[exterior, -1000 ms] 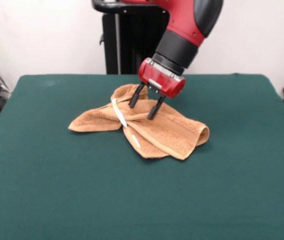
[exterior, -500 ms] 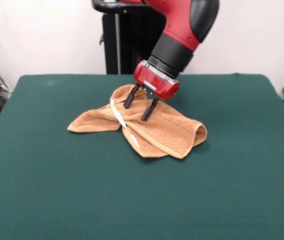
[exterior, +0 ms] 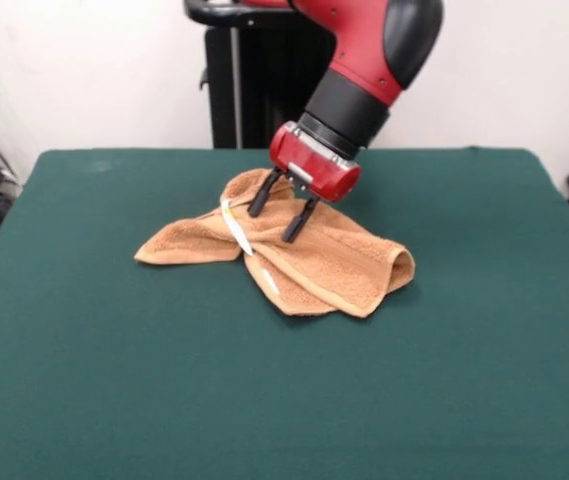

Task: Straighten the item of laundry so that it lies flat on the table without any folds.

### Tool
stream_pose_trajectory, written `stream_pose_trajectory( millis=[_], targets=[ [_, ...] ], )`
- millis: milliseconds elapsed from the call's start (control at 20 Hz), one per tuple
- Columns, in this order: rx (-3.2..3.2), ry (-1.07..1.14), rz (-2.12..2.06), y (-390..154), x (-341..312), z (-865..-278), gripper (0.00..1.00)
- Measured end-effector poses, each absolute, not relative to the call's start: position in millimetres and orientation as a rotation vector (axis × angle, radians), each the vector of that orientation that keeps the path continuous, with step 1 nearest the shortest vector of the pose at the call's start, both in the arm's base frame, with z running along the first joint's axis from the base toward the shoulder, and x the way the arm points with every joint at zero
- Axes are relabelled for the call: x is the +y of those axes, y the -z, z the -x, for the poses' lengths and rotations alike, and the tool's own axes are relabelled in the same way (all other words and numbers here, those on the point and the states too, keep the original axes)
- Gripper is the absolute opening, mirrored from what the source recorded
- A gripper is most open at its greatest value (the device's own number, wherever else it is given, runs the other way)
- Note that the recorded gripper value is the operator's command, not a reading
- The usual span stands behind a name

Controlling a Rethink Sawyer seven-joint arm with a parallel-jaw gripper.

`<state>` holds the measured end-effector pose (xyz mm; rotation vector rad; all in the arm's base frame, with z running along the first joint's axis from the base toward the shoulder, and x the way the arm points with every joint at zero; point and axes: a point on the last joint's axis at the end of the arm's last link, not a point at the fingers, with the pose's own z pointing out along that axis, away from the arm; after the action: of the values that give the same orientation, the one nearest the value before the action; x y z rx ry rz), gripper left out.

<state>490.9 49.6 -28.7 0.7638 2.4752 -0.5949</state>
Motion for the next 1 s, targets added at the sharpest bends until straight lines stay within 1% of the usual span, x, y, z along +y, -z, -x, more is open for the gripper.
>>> stream_pose_trajectory(
  millis=[1000],
  targets=[
    [2.401, 0.599, -0.826, 37.0, 37.0, -488.1, 1.0]
  ],
)
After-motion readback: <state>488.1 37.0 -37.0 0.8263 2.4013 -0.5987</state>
